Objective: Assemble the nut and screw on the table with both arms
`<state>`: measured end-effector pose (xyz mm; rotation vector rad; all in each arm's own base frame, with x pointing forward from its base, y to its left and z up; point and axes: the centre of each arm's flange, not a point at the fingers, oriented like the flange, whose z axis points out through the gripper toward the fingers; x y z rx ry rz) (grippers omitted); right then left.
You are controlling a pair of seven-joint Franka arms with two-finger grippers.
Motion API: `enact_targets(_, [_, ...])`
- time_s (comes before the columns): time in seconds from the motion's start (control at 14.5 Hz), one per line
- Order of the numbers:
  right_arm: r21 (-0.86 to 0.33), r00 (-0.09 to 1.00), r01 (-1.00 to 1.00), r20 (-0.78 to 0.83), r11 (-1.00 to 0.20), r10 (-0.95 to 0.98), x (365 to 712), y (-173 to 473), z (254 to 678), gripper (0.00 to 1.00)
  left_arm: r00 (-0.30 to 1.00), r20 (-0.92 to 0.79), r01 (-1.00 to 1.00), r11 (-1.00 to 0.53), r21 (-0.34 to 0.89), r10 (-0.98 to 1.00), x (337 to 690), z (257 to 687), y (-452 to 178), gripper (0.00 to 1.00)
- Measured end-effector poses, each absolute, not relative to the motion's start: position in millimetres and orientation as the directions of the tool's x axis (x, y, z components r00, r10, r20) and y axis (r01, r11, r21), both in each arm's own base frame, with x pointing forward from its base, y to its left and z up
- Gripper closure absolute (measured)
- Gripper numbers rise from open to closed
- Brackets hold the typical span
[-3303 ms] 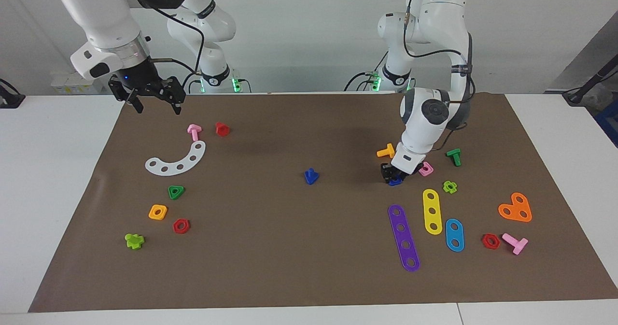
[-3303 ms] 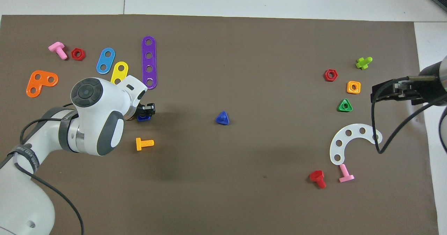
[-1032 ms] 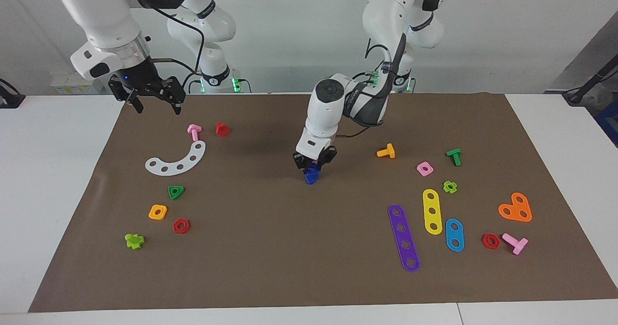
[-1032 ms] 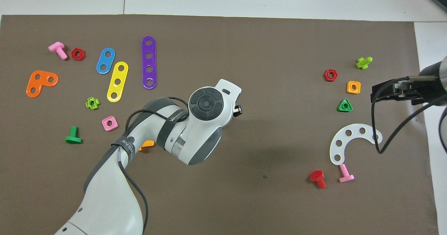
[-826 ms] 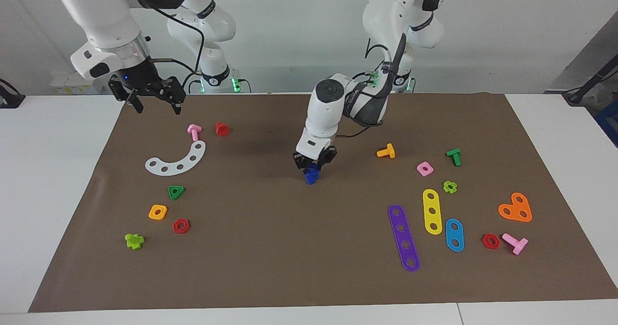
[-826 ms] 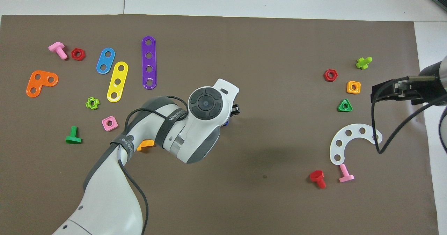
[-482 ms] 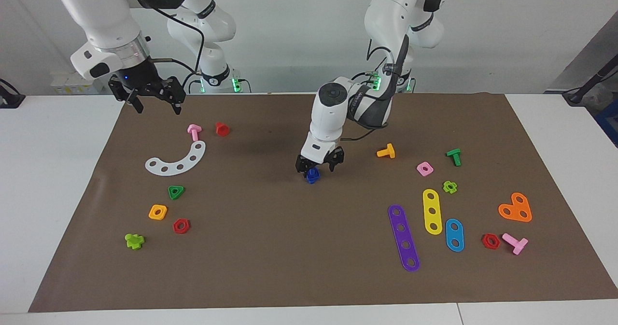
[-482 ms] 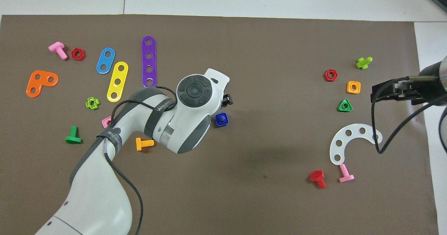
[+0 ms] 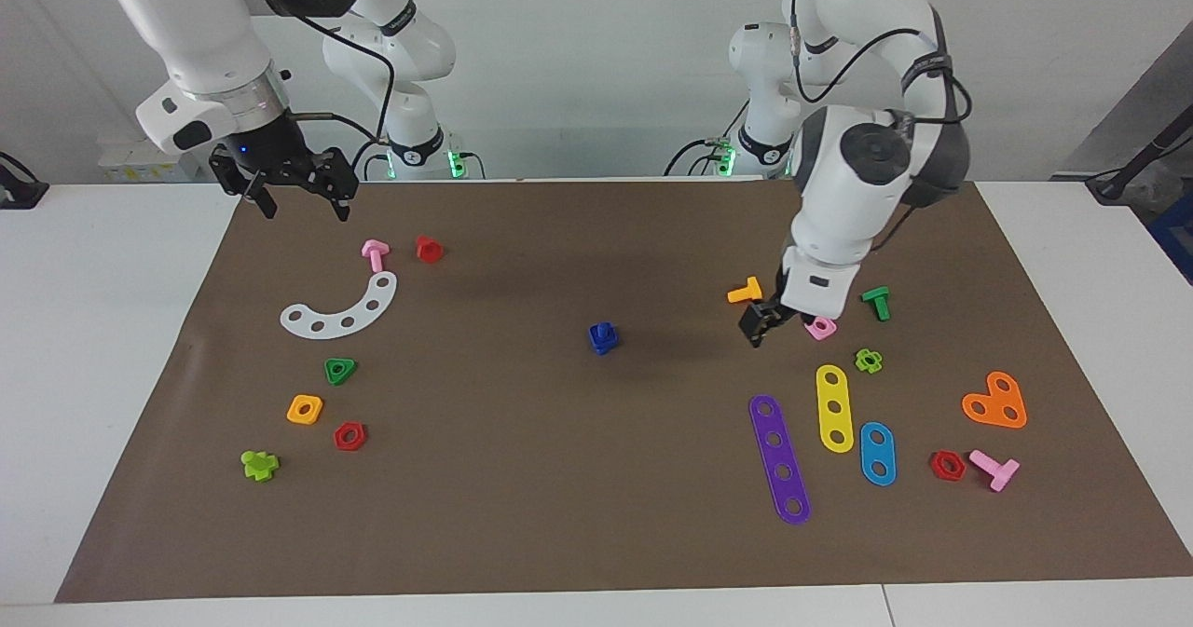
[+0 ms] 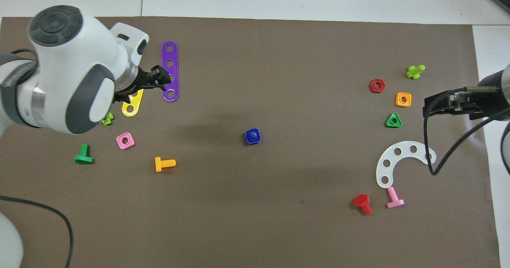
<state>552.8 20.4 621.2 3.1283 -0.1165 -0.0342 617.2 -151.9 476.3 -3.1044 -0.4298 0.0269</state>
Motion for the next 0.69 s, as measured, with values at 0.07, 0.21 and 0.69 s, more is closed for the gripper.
enact_targets(0.07, [0.012,0.997,-0.074,-0.021,-0.997,-0.074,552.8,20.4,621.2,0.00,0.970,-0.035,0.239,-0.971,-0.019,0.240,615.8,482.1,-121.1,0.00])
enact_targets(0.21, [0.012,0.997,-0.074,-0.021,-0.997,-0.074,552.8,20.4,621.2,0.00,0.979,-0.068,0.191,-0.981,-0.026,0.193,608.5,489.8,-66.8,0.00])
enact_targets(0.69, [0.012,0.997,-0.074,-0.021,-0.997,-0.075,552.8,20.4,621.2,0.00,0.993,-0.007,0.114,-0.993,-0.017,0.114,549.9,573.8,-14.2,0.00])
